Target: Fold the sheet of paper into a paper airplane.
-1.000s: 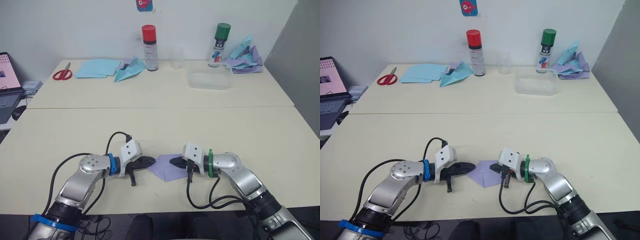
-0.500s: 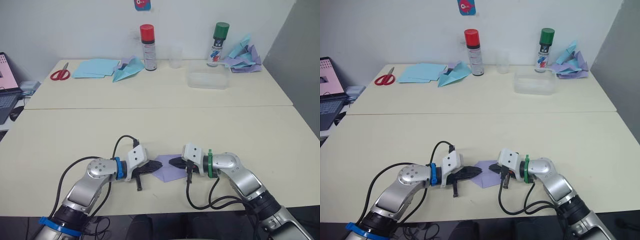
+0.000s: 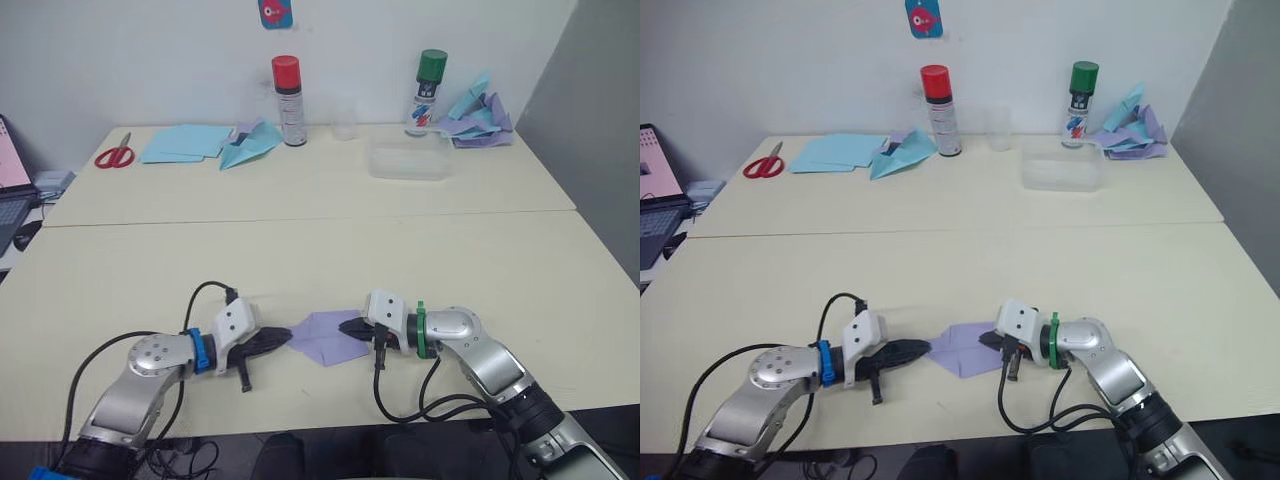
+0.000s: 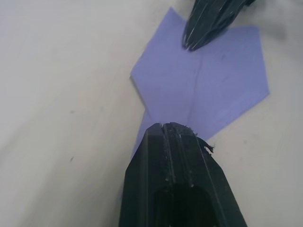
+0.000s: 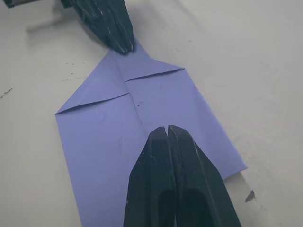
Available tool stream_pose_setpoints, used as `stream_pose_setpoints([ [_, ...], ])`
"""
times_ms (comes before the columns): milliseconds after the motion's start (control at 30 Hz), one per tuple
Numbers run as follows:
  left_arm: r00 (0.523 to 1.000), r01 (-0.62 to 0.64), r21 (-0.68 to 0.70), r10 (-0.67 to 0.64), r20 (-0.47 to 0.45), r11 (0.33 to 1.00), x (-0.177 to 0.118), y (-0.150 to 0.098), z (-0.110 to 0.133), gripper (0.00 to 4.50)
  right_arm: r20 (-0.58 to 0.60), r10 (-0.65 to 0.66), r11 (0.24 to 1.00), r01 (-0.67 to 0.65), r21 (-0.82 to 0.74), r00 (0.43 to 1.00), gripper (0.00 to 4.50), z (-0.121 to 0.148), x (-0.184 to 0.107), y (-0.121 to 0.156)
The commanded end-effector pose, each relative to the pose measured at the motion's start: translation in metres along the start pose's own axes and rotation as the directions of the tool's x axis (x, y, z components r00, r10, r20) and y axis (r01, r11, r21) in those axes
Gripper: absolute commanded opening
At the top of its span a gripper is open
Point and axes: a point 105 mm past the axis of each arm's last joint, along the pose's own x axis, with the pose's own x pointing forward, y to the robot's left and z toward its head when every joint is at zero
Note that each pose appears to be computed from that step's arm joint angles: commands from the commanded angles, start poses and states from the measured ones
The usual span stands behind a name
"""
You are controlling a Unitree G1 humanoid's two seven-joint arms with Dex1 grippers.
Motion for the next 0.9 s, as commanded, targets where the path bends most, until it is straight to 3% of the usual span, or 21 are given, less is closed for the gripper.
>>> stream_pose_setpoints([
  [33,0.980,-0.075,-0.111,0.053,-0.191,0.991,-0.018,0.000,-0.049,0.00,-0.095,0.014,0.999,-0.010,0.041,0.995,0.04,-0.025,-0.004,0.004],
  [100,0.983,-0.088,-0.106,0.068,-0.173,0.990,-0.021,0.002,-0.042,0.00,-0.095,0.016,0.999,-0.012,0.041,0.995,0.04,-0.025,-0.004,0.004],
  [333,0.990,-0.111,-0.105,0.119,0.075,0.988,-0.035,0.017,0.028,0.00,-0.094,0.020,0.999,-0.016,0.039,0.995,0.04,-0.025,-0.003,0.003],
  [467,0.989,-0.060,-0.083,0.070,0.128,0.995,-0.027,0.009,0.051,0.00,-0.091,0.023,0.999,-0.020,0.039,0.996,0.04,-0.024,-0.003,0.003],
  [567,0.992,-0.004,-0.066,0.012,0.124,0.998,-0.013,-0.004,0.055,0.00,-0.091,0.025,0.999,-0.022,0.038,0.996,0.04,-0.024,-0.002,0.002],
  [667,0.998,0.027,-0.038,-0.025,0.052,0.999,0.002,-0.013,0.042,0.00,-0.089,0.026,0.999,-0.023,0.036,0.996,0.04,-0.023,-0.002,0.001],
  [900,0.998,0.026,-0.024,-0.027,-0.052,0.999,0.018,-0.008,0.012,0.00,-0.056,0.027,0.999,-0.026,0.027,0.998,0.04,-0.014,-0.002,0.001],
])
